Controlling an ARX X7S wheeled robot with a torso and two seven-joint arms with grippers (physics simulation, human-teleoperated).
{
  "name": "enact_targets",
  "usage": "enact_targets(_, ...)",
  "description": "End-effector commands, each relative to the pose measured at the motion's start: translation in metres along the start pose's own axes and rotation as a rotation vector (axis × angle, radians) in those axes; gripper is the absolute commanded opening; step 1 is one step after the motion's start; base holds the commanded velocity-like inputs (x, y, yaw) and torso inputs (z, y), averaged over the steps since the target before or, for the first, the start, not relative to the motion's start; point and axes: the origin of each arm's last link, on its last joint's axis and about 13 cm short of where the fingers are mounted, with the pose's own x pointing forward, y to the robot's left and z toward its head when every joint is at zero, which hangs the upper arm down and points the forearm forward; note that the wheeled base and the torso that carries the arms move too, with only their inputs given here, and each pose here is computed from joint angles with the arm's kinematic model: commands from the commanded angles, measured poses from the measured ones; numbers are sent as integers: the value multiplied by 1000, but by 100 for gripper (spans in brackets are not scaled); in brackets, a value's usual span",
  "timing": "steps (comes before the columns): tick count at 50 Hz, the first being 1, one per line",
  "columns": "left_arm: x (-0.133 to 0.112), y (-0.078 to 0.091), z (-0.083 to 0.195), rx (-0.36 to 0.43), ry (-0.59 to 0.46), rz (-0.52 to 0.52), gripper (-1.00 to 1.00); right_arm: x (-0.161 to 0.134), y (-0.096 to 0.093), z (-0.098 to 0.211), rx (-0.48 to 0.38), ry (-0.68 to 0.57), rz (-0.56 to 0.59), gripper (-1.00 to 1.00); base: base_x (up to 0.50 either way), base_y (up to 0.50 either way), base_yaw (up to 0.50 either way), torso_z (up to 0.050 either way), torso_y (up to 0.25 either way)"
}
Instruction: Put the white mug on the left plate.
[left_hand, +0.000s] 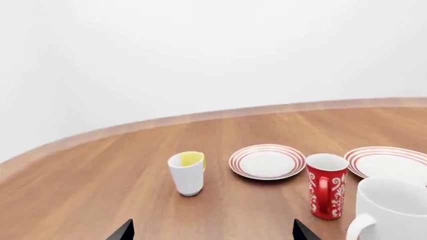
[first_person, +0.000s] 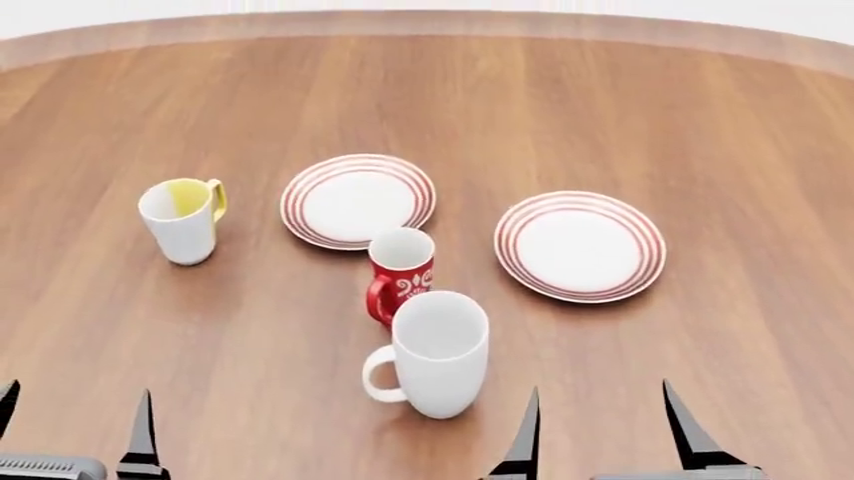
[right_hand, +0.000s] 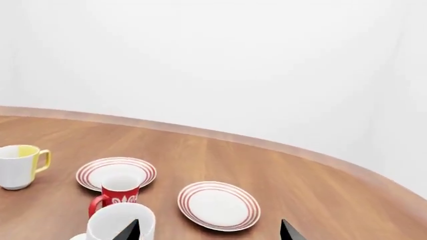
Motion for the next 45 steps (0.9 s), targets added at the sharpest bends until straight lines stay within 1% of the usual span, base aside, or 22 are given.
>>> enact_targets(1,-1,-3,-7,-8,17,-14,100,1,1,-2,10,1,-4,100,250,62,0,0,0)
enact_targets(12,-2,-4,-7,-24,16,-8,100,1,0,-6,36,12,-8,100,275,0,0,0,0)
enact_targets(16,-3,-4,-6,-17,15,-8,100,0,1,-5,21,10,-8,100,300,0,0,0,0)
enact_targets(25,-4,-5,-5,-15,14,-21,100,0,0,-6,37,12,-7,100,345,0,0,0,0)
enact_targets(38,-7,-4,-2,-26,2,-32,100,0,0,-2,32,8,-3,100,356,0,0,0,0)
enact_targets(45,-7,-4,-2,-17,1,-30,100,0,0,-2,32,8,-3,100,356,0,0,0,0)
